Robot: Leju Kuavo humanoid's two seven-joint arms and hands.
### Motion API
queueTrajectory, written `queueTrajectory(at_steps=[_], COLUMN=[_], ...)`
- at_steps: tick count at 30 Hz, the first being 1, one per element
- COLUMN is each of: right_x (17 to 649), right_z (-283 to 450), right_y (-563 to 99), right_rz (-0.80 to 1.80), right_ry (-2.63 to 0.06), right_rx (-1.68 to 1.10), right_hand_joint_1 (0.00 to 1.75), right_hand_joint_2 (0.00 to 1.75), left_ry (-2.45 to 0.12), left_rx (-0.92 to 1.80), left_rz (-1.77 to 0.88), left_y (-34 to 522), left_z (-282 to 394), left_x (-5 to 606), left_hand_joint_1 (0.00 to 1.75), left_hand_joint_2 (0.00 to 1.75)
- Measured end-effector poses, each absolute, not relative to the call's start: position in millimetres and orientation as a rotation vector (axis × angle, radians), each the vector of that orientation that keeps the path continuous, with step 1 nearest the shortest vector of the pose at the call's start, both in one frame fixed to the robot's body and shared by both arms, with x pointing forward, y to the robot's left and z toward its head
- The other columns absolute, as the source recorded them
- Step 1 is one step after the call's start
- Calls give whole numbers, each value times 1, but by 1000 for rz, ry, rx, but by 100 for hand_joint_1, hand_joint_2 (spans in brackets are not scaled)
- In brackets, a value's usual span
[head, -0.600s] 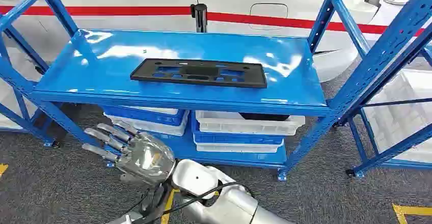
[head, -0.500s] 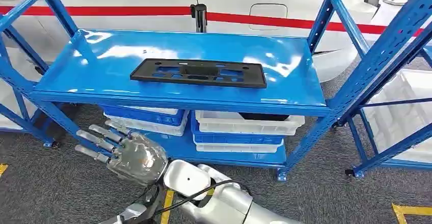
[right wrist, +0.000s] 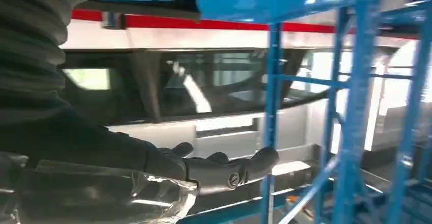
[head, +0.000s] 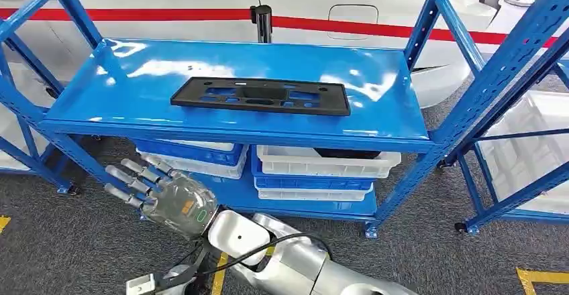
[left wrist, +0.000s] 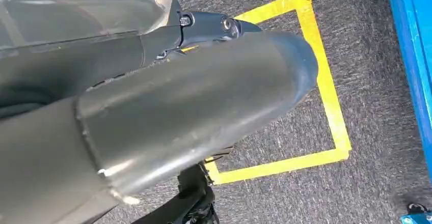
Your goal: Take the parts from the cabinet and place them on the table.
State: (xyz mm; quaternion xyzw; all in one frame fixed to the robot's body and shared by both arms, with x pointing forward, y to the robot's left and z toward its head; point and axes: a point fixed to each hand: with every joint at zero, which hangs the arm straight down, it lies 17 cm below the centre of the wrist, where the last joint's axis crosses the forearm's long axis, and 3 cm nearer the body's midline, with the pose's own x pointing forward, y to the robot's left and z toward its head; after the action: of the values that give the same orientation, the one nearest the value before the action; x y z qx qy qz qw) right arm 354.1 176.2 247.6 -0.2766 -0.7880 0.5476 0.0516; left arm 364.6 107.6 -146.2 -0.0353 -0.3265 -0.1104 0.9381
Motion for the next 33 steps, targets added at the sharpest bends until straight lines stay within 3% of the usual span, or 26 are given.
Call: queueTrajectory(at_steps=[12,16,18,21,25,33], right_x=[466,488,495,505,516,516], right_z=[224,215,212,205,195,193], right_y=[115,96,88,72,46,44], right_rz=[1623,1600,1592,1587,1573,1571], right_ry=[-1966,-1887,-1858,-1813,-1765,-1762], right_rx=[-1150,-1153,-1154,-1158,-1174,-1164], right_hand_joint_1=[0,0,0,0,0,0], right_hand_joint_2=[175,175,175,175,175,175], left_ry=[-695,-842,-951,-1152,-1058,-1018], left_rx=[-90,-132,-108,-71,-2,34], left_rz=[-242,-241,-240,-289,-290,-284], left_y=[101,95,112,171,228,250], left_z=[-140,-118,-107,-127,-173,-183], left_x=[369,392,408,367,298,285], left_hand_joint_1=[0,0,0,0,0,0], left_hand_joint_2=[0,0,0,0,0,0])
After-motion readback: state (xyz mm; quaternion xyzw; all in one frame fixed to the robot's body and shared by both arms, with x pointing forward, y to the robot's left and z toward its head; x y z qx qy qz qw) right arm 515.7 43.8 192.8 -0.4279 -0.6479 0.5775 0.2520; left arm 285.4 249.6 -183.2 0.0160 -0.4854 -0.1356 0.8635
